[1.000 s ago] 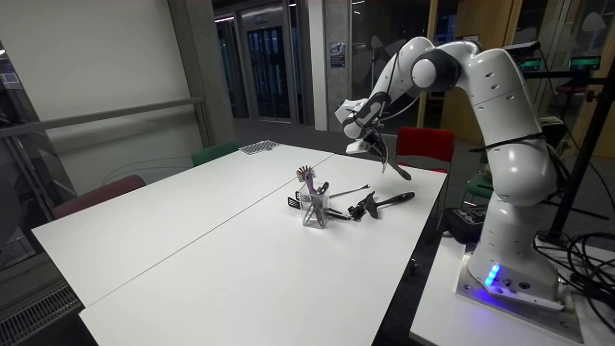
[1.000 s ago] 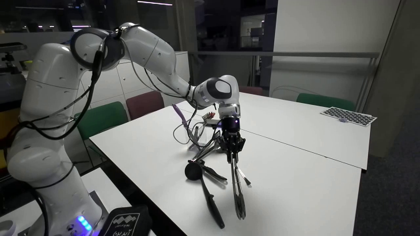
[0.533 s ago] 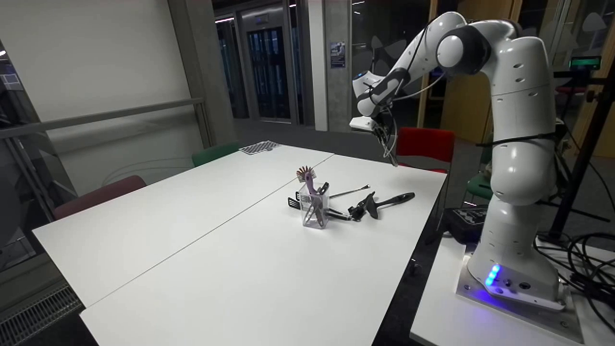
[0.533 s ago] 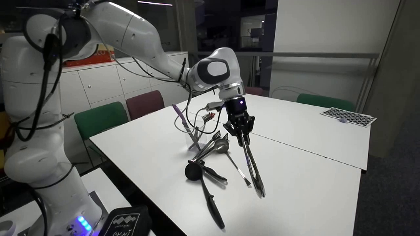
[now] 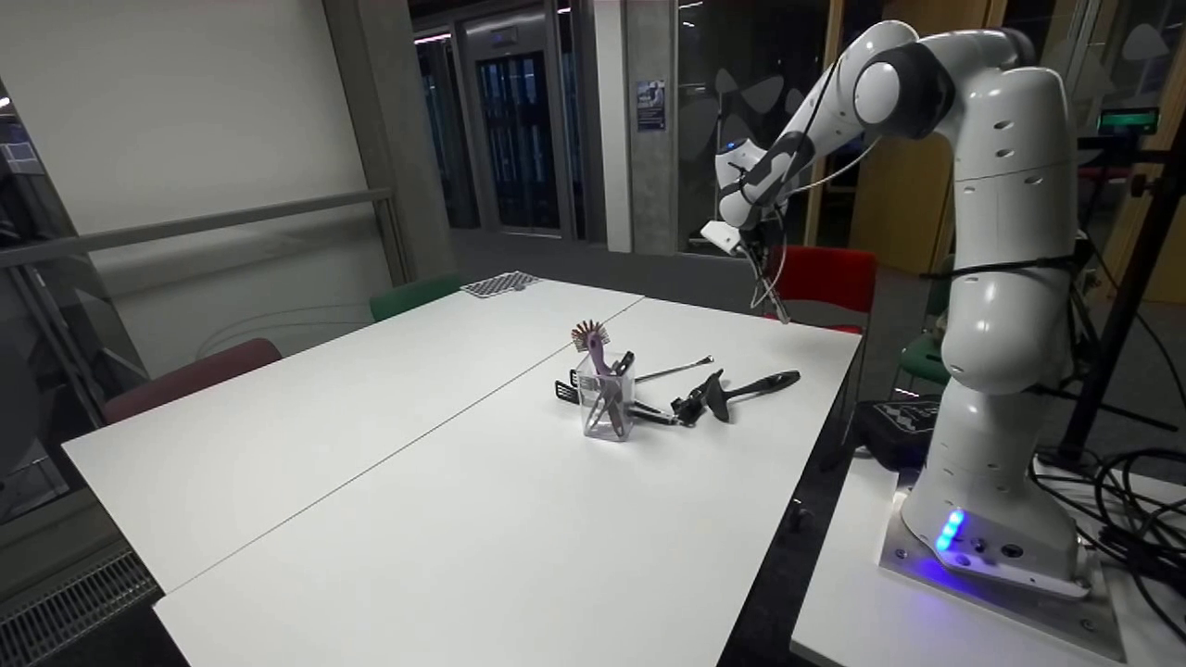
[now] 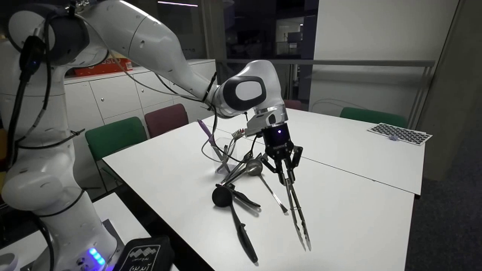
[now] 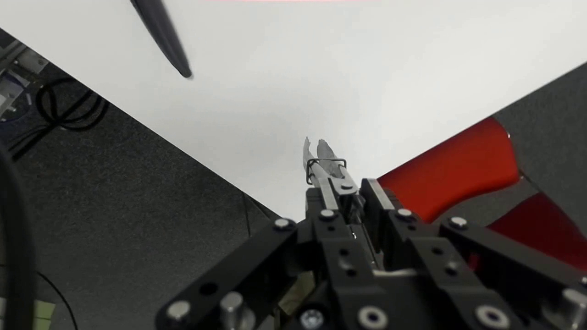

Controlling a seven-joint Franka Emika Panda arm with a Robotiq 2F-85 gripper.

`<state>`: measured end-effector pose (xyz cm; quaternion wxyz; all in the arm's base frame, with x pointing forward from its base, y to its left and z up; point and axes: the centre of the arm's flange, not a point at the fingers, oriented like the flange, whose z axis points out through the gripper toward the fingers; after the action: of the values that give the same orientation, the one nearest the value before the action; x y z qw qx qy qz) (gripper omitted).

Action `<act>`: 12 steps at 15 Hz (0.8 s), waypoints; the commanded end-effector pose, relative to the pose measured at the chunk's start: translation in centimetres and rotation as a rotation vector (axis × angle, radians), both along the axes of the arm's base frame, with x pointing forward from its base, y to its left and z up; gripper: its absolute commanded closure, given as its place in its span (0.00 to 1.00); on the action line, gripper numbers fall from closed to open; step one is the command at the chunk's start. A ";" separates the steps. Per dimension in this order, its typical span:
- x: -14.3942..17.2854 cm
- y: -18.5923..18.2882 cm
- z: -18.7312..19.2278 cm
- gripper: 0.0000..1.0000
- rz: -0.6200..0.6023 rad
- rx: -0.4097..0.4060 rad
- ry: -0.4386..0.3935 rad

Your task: Remove the tongs from the plastic and put them on the table

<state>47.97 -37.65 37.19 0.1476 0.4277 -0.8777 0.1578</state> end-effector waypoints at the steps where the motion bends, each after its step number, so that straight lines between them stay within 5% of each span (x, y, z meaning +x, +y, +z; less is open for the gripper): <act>1: -0.8 0.2 0.0 0.95 -0.165 -0.114 -0.045; 2: -0.6 0.4 0.5 0.95 -0.218 -0.135 -0.056; 3: -0.3 1.2 1.6 0.95 -0.018 -0.139 -0.091; 12: 2.2 12.0 11.2 0.95 0.391 -0.281 -0.205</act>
<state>52.24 -28.16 45.98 0.1098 0.5024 -0.7985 0.3129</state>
